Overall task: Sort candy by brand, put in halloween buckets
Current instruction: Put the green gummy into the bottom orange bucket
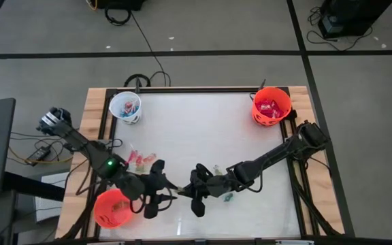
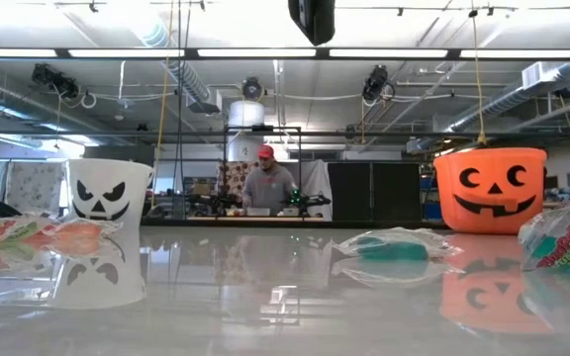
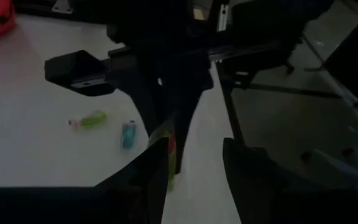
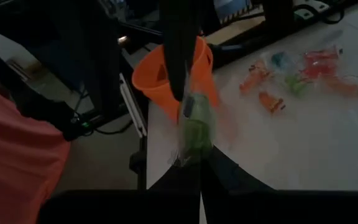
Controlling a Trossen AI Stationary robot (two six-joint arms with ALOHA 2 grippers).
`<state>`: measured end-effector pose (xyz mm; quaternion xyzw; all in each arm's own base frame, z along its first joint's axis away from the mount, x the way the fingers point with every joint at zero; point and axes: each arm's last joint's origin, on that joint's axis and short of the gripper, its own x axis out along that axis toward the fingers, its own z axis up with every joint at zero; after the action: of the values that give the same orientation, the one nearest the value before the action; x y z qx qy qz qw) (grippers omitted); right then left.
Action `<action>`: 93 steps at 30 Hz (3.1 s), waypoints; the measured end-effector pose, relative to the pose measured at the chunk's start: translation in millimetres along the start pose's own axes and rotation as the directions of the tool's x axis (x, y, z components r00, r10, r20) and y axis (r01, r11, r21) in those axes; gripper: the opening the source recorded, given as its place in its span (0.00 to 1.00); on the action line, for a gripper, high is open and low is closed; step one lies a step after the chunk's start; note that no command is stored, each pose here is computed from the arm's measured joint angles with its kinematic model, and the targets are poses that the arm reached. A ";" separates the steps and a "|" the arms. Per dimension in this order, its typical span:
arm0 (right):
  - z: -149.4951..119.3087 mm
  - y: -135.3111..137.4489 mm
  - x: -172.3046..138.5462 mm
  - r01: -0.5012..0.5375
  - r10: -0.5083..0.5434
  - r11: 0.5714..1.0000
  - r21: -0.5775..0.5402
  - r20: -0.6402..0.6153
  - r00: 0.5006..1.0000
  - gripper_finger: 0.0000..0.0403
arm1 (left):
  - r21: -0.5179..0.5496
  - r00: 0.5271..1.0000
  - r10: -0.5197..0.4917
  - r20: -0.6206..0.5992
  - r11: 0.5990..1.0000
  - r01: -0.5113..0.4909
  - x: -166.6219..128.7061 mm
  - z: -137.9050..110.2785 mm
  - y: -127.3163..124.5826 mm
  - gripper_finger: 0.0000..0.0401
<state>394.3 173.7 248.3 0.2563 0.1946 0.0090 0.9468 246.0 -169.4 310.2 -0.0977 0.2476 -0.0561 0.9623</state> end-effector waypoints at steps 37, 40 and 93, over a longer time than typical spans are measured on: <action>3.2 13.0 -3.2 -0.069 0.072 0.997 -0.035 0.080 0.994 0.01 | -0.088 1.000 0.007 -0.016 0.996 -0.009 5.3 6.9 4.3 0.58; 4.2 13.1 -3.2 -0.069 0.072 0.997 -0.033 0.091 0.993 0.01 | -0.084 1.000 0.016 -0.021 0.996 -0.018 5.4 6.2 4.9 0.55; -81.7 -13.3 -49.1 0.509 -0.425 0.860 -0.030 -0.593 0.684 0.33 | -0.261 0.632 0.000 -0.775 0.911 -0.320 -91.5 -144.4 -4.4 0.01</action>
<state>317.4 195.7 194.9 0.2470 0.5326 -0.1685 0.7918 95.7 -182.5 229.8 -0.2239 0.6414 0.0442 0.7325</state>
